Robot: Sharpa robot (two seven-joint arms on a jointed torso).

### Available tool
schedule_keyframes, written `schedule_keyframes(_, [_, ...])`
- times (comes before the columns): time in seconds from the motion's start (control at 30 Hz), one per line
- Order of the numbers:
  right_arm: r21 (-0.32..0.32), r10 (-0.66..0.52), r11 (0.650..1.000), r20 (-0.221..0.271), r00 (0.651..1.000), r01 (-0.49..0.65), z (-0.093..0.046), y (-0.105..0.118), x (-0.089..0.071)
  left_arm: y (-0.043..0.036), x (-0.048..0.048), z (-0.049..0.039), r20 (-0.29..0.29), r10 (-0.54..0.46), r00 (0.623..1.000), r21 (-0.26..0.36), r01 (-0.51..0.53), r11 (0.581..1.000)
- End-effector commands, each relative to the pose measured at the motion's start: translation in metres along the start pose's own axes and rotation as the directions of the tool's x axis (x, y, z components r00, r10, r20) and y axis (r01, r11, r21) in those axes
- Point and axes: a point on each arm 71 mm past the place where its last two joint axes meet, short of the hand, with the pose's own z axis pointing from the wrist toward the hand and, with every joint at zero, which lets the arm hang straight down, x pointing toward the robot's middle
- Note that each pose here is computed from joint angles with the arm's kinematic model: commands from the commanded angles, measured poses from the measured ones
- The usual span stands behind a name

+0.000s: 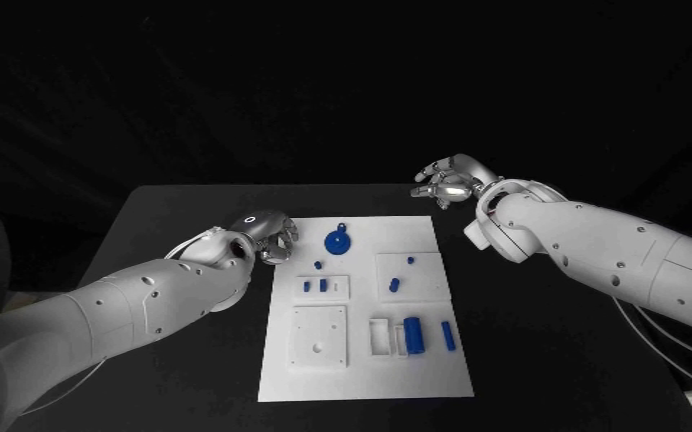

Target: Assemble the parts on the task board

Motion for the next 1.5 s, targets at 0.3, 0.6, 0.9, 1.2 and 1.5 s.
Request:
schedule_keyframes(0.3, [-0.197,-0.438,0.892,-0.144,0.888,0.408,-0.018,-0.006,0.028,0.0318,-0.0423,-0.0123,0.139,-0.812,0.567,-0.077,0.824,0.562])
schedule_keyframes(0.6, [-0.231,-0.641,0.762,-0.129,0.757,0.605,-0.030,-0.023,0.062,0.0246,-0.0445,-0.0292,0.051,-0.906,0.420,0.000,0.907,0.421])
schedule_keyframes(0.9, [-0.223,-0.687,0.721,-0.106,0.719,0.656,-0.033,-0.030,0.084,0.0140,-0.0419,-0.0402,0.005,-0.928,0.372,0.019,0.928,0.372])
schedule_keyframes(1.2, [-0.220,-0.696,0.714,-0.124,0.707,0.664,-0.032,-0.033,0.100,0.0087,-0.0414,-0.0428,-0.008,-0.938,0.346,0.020,0.938,0.346])
schedule_keyframes(1.5, [-0.208,-0.700,0.711,-0.124,0.703,0.671,-0.030,-0.036,0.107,0.0075,-0.0412,-0.0435,-0.012,-0.943,0.333,0.020,0.943,0.333])
